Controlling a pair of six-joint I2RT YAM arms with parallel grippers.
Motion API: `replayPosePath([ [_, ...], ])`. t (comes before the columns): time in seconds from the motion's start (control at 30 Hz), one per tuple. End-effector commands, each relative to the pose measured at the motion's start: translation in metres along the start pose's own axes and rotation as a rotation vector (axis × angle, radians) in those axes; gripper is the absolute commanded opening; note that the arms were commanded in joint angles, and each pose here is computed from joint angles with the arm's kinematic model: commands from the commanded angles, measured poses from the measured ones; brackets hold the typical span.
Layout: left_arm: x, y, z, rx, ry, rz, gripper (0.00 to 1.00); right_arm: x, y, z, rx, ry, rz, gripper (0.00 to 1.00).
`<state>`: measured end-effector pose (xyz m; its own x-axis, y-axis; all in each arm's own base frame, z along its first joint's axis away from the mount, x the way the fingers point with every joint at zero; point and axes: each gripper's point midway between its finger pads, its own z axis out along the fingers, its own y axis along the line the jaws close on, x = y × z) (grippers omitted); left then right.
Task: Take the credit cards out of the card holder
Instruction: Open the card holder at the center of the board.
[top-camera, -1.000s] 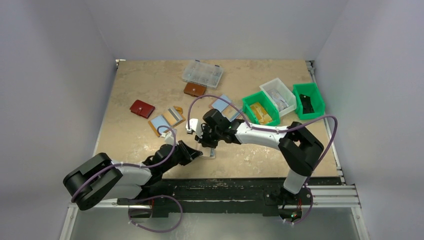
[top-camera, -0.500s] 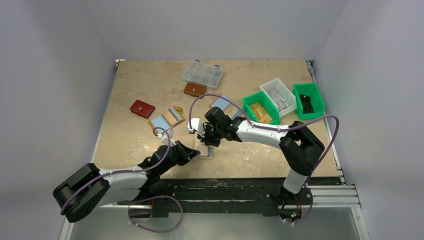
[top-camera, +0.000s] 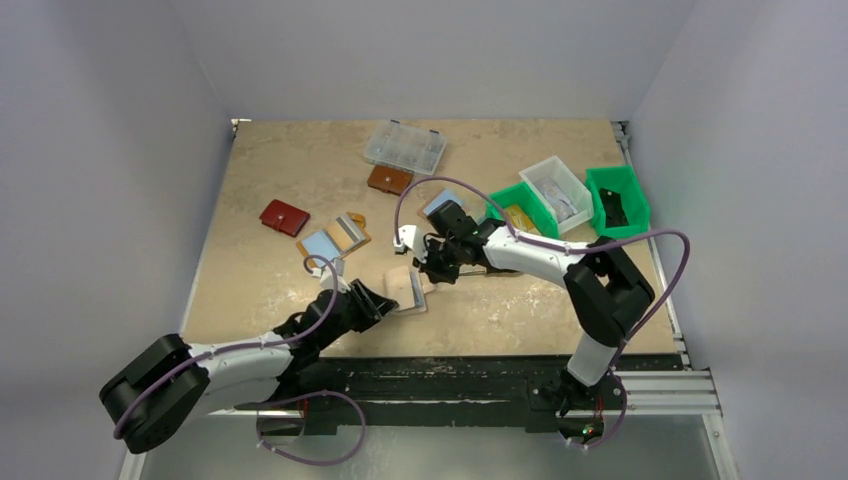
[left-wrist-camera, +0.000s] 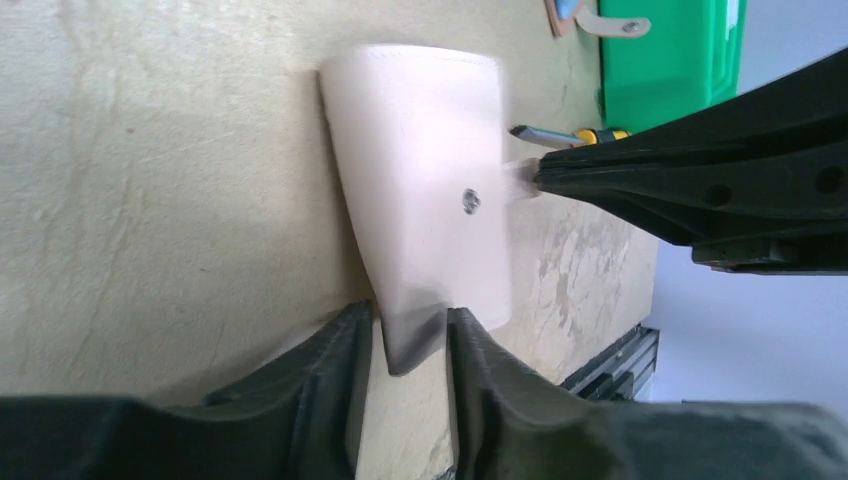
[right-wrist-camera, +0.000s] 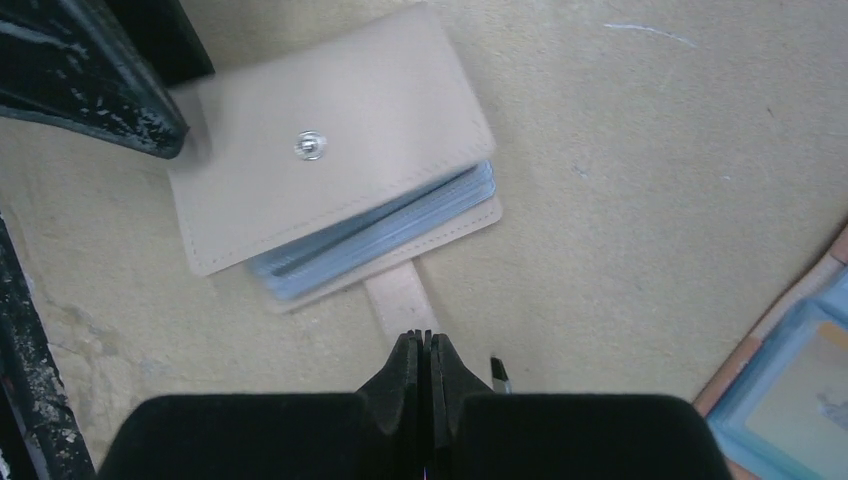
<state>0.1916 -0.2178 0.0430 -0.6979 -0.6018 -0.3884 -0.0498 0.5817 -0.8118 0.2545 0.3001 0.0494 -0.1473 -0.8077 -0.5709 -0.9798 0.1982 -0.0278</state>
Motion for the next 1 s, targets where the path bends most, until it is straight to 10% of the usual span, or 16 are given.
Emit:
replayPosePath([
  [0.0,-0.013,0.003,0.0,-0.095,-0.027,0.098,0.47,-0.006,-0.008,-0.011,-0.028,-0.019,-0.002,0.03],
  [0.2,-0.031,-0.004,-0.015,-0.181,-0.034,0.245,0.77,-0.012,0.004,-0.009,-0.119,-0.055,0.039,0.03],
  [0.97,0.002,-0.072,0.002,-0.359,-0.106,0.728,0.88,-0.006,0.008,0.001,-0.272,-0.091,0.253,0.0],
])
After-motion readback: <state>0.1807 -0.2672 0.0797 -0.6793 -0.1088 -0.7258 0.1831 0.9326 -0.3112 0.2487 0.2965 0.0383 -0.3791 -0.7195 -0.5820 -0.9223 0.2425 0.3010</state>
